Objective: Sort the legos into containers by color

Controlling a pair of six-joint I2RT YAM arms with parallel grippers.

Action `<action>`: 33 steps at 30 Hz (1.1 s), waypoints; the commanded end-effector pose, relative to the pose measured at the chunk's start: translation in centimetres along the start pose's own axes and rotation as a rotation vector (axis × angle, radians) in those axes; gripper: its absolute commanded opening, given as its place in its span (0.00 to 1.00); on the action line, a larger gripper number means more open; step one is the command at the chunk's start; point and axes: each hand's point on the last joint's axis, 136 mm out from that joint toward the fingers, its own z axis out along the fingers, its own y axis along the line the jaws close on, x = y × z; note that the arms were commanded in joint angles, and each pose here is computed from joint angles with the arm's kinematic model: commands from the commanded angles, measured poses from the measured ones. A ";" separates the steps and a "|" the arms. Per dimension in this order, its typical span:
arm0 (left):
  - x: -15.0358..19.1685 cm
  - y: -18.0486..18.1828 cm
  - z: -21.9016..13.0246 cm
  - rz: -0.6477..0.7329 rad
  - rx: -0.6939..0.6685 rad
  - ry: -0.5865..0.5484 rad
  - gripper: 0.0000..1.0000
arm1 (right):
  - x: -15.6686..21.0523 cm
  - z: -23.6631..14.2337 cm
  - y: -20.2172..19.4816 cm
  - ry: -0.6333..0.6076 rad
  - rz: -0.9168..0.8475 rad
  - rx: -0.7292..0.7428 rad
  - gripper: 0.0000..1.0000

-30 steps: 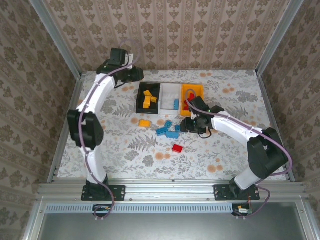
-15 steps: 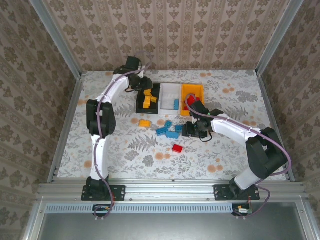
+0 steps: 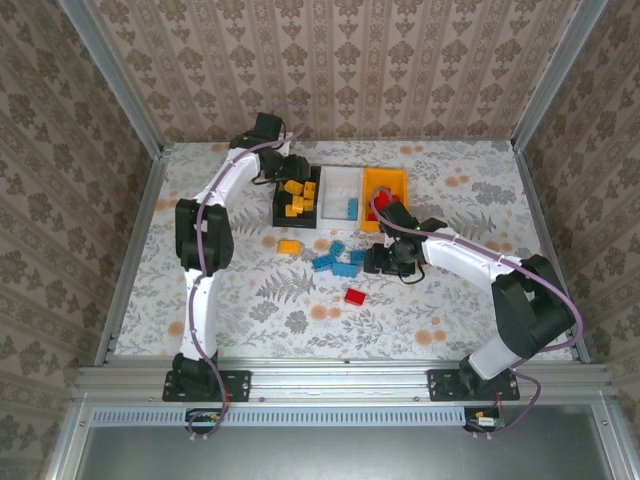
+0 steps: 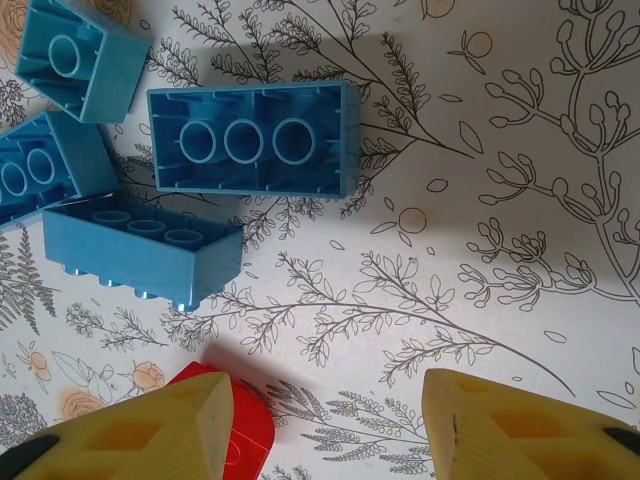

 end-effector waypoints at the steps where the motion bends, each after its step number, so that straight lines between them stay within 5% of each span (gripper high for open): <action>1: -0.4 -1.0 -2.3 0.036 0.005 -0.023 0.61 | 0.0 -0.2 0.4 0.000 0.008 -0.008 0.55; 16: 2.5 -3.8 -10.0 0.132 0.034 -0.127 0.88 | 0.3 -0.5 0.7 -0.004 0.003 -0.004 0.56; 23: 6.6 -4.3 -13.5 0.127 0.064 -0.089 1.00 | -0.5 -1.4 0.3 -0.032 -0.024 0.037 0.59; 33: 14.9 -2.5 -16.3 0.074 0.035 -0.035 1.00 | -2.3 -3.8 -0.8 -0.101 -0.044 0.095 0.70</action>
